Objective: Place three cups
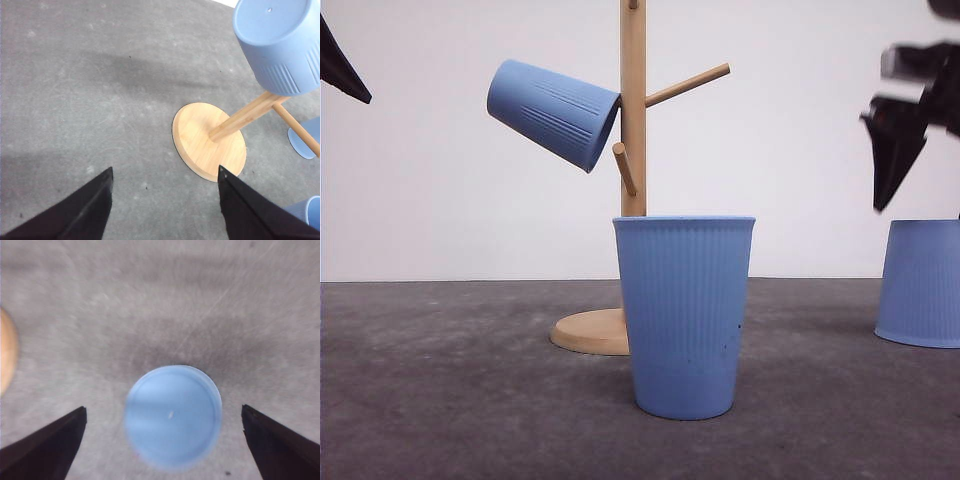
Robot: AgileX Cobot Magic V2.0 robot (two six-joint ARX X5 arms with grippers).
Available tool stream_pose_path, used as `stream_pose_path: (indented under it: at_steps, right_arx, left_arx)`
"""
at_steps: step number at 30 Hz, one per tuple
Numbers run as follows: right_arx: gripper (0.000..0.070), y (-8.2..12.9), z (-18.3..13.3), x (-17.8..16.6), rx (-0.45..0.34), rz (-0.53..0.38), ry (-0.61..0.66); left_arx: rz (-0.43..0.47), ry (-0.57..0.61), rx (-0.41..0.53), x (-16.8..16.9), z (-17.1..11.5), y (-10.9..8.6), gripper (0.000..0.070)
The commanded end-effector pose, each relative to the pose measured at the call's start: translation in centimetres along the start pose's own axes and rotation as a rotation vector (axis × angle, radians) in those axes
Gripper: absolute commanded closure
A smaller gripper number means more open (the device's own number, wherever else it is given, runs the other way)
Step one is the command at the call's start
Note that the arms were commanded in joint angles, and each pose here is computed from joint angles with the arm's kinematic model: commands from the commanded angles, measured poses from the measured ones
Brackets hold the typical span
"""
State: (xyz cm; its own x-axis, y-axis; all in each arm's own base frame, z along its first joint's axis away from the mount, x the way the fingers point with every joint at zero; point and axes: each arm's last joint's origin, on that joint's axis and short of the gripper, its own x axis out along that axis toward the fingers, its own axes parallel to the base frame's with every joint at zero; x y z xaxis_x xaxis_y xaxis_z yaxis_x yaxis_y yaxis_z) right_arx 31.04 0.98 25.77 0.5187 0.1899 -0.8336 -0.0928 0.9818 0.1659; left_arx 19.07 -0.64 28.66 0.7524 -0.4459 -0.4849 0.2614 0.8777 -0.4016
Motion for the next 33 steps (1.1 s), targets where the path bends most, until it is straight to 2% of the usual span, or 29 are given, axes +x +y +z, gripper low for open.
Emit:
stream_pose_path:
  at_steps: [1,5,7,12,19,25,33]
  right_arx:
    - [0.0067,-0.2,0.4,1.0,-0.012,-0.001,0.014]
    - [0.007,-0.5,0.4,2.9,-0.006,-0.001,0.05]
    - [0.0094,-0.5,0.3,3.4,-0.004,-0.001,0.062]
    - [0.0233,-0.6,0.3,3.7,-0.003,-0.001,0.074]
    - [0.0341,-0.5,0.1,3.1,-0.002,0.002,0.084]
    - [0.0342,-0.2,-0.1,-0.4,0.011,0.044,0.034]
    - [0.0341,0.0,-1.2,-7.5,0.081,0.185,-0.099]
  left_arx:
    - [-0.007,-0.014,0.008,-0.1,0.4,-0.1,0.032]
    - [-0.007,-0.014,0.008,-0.1,0.4,-0.1,0.032]
    - [-0.007,-0.014,0.008,-0.1,0.4,-0.1,0.032]
    - [-0.007,-0.014,0.008,-0.1,0.4,-0.1,0.032]
    - [-0.006,-0.014,0.008,-0.1,0.4,-0.1,0.032]
    - [-0.006,-0.014,0.009,-0.1,0.4,-0.1,0.032]
    - [-0.007,-0.014,0.005,-0.1,0.4,-0.1,0.032]
